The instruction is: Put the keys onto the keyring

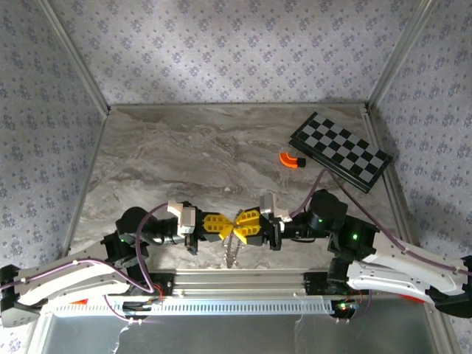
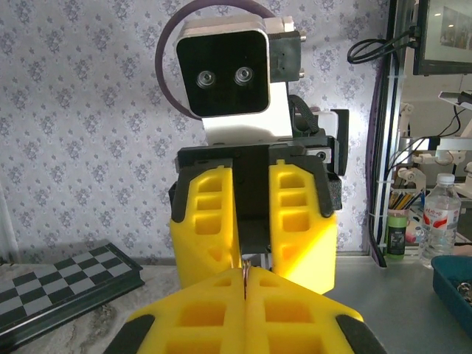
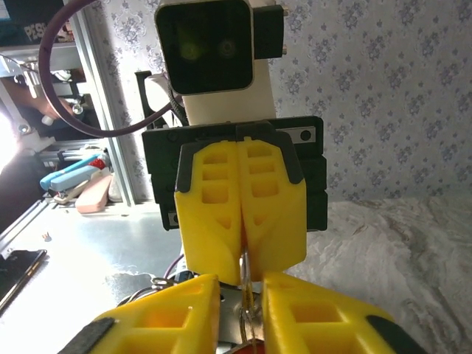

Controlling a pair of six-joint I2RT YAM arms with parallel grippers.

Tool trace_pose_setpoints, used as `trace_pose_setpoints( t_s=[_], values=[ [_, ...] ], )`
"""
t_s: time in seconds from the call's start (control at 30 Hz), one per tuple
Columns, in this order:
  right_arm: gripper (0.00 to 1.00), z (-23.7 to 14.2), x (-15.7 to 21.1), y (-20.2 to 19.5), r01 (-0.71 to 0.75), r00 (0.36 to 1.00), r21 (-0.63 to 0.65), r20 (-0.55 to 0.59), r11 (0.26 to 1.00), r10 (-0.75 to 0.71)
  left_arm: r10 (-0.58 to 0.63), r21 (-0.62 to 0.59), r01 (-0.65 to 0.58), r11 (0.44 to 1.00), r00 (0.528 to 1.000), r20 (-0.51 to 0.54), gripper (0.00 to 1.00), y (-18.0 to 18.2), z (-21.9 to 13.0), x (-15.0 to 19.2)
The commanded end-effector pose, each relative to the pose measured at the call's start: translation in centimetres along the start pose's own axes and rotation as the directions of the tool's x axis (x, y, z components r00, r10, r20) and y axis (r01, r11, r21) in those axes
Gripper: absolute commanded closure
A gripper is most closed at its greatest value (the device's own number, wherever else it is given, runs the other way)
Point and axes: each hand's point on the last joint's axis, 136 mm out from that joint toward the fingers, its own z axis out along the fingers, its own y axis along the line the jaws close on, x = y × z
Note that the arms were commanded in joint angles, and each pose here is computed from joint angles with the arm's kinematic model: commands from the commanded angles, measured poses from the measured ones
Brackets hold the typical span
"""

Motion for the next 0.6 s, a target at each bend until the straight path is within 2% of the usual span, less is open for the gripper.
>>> trace_pose_setpoints(
  t_s=[0.0,0.17,0.3,0.43,0.57],
  values=[
    [0.83,0.0,-0.3,-0.3,-0.005,1.000,0.010,0.012,1.000,0.004,0.027,0.030,-0.029,0.999,0.997,0.076,1.00,-0.8,-0.1,-2.7],
    [0.99,0.0,-0.3,-0.5,-0.007,1.000,0.017,0.009,1.000,0.007,0.029,0.031,-0.031,0.999,0.997,0.078,1.00,-0.9,-0.2,-2.8],
    [1.00,0.0,-0.2,-1.0,0.000,1.000,0.041,-0.004,0.999,0.000,0.023,0.032,-0.025,0.999,0.997,0.069,1.00,-0.9,-0.1,-2.8],
    [1.00,-0.1,0.1,-1.5,0.045,0.997,0.064,-0.058,0.997,-0.041,0.009,-0.011,-0.009,1.000,1.000,0.001,1.00,-0.2,-0.1,-2.1],
    [1.00,-0.5,0.7,-2.2,0.127,0.983,0.092,-0.146,0.988,-0.113,-0.015,-0.158,-0.008,0.987,0.989,-0.144,0.82,2.1,-0.8,-0.5]
  ],
)
